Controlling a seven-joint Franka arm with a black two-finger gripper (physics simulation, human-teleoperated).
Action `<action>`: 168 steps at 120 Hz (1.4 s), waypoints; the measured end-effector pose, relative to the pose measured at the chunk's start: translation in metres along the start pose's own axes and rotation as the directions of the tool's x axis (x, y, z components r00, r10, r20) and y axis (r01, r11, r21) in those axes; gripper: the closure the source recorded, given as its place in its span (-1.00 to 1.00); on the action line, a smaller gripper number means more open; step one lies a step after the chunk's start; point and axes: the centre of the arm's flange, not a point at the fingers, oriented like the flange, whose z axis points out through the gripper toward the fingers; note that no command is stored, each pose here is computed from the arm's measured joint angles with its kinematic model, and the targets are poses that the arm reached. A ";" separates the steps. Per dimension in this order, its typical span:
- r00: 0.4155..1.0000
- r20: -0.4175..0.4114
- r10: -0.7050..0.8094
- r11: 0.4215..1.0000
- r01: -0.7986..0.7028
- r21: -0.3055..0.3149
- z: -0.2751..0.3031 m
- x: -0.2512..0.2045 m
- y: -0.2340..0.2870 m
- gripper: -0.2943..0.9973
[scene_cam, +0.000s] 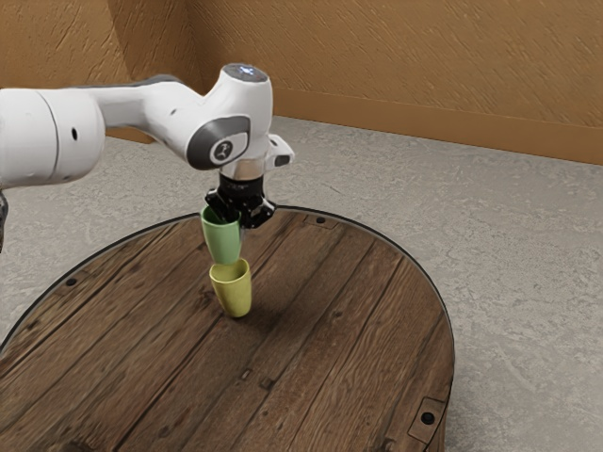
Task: Place the right cup onto the left cup
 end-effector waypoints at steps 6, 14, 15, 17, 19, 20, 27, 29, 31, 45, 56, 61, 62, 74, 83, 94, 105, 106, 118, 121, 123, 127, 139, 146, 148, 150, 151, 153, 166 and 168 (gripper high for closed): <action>1.000 0.006 0.011 1.000 -0.011 -0.001 0.008 0.001 0.002 0.66; 1.000 0.011 0.021 1.000 -0.021 -0.003 0.017 0.003 0.002 0.66; 1.000 0.011 0.022 1.000 -0.022 -0.003 0.017 0.003 0.002 0.66; 1.000 0.011 0.024 1.000 -0.024 -0.004 0.019 0.003 0.002 0.66; 1.000 0.010 0.026 1.000 -0.026 -0.005 0.020 0.003 0.002 0.66; 1.000 0.010 0.028 1.000 -0.027 -0.005 0.020 0.004 0.002 0.66; 0.999 0.007 0.035 0.999 -0.035 -0.007 0.021 0.004 0.002 0.67; 0.999 0.005 0.037 0.999 -0.037 -0.008 0.021 0.004 0.002 0.66; 0.999 0.004 0.039 0.999 -0.039 -0.009 0.021 0.004 0.002 0.66; 0.999 -0.006 0.051 0.999 -0.051 -0.013 0.017 0.004 0.003 0.66; 0.998 -0.012 0.056 0.998 -0.056 -0.019 0.012 0.003 0.004 0.66; 0.998 -0.012 0.058 0.998 -0.059 -0.020 0.011 0.001 0.004 0.66; 0.998 -0.013 0.059 0.998 -0.059 -0.021 0.011 0.001 0.004 0.66; 0.998 -0.009 0.064 0.998 -0.064 -0.021 0.007 -0.008 0.003 0.66; 0.998 -0.006 0.069 0.997 -0.069 -0.022 0.004 -0.017 0.005 0.66; 0.997 -0.002 0.072 0.997 -0.072 -0.024 0.003 -0.023 0.008 0.66; 0.997 0.006 0.073 0.997 -0.073 -0.025 0.007 -0.027 0.011 0.66; 0.997 0.007 0.073 0.997 -0.073 -0.025 0.008 -0.027 0.011 0.66; 0.997 0.013 0.070 0.997 -0.069 -0.027 0.013 -0.028 0.013 0.66; 0.998 0.014 0.068 0.997 -0.068 -0.027 0.014 -0.028 0.014 0.66; 0.998 0.015 0.068 0.997 -0.067 -0.027 0.015 -0.028 0.014 0.66; 0.998 0.015 0.066 0.997 -0.066 -0.028 0.015 -0.028 0.014 0.66; 0.998 0.019 0.063 0.998 -0.062 -0.029 0.020 -0.028 0.016 0.66; 0.998 0.022 0.062 0.998 -0.061 -0.030 0.023 -0.027 0.017 0.66; 0.998 0.022 0.062 0.998 -0.061 -0.030 0.024 -0.027 0.017 0.66; 0.998 0.023 0.062 0.998 -0.061 -0.031 0.025 -0.027 0.017 0.64; 0.998 0.023 0.062 0.998 -0.061 -0.031 0.025 -0.027 0.017 0.63; 0.998 0.024 0.062 0.998 -0.061 -0.032 0.026 -0.027 0.018 0.58; 0.998 0.025 0.062 0.997 -0.061 -0.036 0.027 -0.027 0.018 0.21; 0.998 0.024 0.061 0.997 -0.061 -0.037 0.026 -0.027 0.018 0.15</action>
